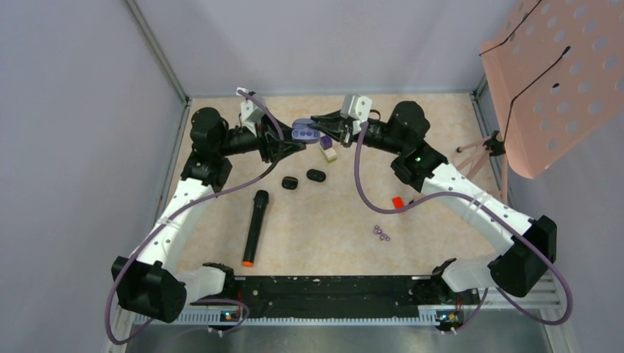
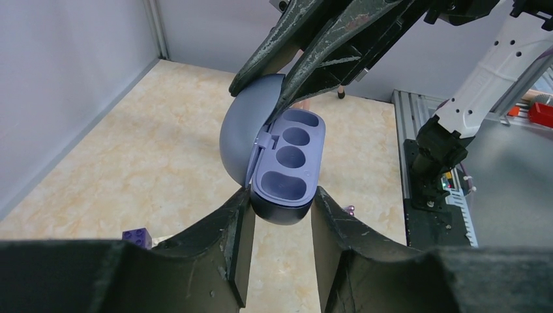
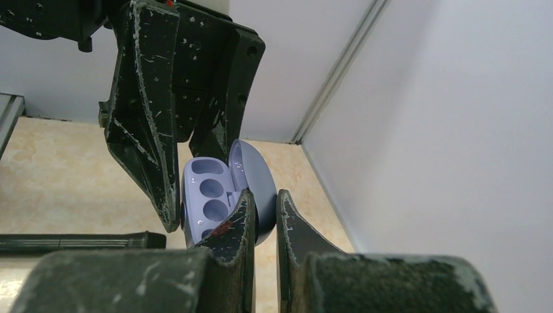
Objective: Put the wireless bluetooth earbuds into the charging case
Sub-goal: Adjust the charging case at the center of the board.
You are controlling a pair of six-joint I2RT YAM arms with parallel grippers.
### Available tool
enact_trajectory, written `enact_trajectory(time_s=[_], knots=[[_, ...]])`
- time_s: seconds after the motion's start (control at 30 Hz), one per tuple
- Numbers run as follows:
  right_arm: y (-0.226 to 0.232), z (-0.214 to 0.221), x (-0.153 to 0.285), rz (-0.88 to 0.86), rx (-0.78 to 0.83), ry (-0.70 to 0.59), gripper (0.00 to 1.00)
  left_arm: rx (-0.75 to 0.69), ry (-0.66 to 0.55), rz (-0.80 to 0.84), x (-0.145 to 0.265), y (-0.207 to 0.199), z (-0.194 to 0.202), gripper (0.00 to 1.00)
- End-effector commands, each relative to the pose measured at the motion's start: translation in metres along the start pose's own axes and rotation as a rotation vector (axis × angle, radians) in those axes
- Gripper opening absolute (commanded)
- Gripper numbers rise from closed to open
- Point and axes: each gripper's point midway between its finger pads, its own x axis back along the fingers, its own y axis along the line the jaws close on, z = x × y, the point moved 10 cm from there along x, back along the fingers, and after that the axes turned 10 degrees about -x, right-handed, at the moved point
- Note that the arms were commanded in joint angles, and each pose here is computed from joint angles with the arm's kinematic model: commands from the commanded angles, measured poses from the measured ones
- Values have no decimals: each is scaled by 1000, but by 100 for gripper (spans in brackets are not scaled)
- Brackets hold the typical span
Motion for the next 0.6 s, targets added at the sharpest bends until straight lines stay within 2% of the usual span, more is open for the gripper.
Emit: enact_trajectory(time_s=[0.0, 0.23, 0.37, 0.4, 0.53, 0.57], knots=[[3, -3, -5, -3, 33, -24, 0, -71, -51, 11, -4, 1, -22, 39], [4, 1, -3, -4, 22, 9, 0, -51, -53, 17, -5, 2, -20, 9], [4, 0, -1, 15, -8, 33, 0, -37, -54, 23, -6, 1, -16, 4], [4, -1, -1, 16, -12, 34, 2, -38, -55, 23, -6, 1, -15, 3], [4, -8, 1, 41, -52, 41, 23, -36, -52, 19, -5, 2, -12, 1], [2, -12, 1, 49, -63, 42, 24, -36, -50, 18, -5, 2, -10, 0]])
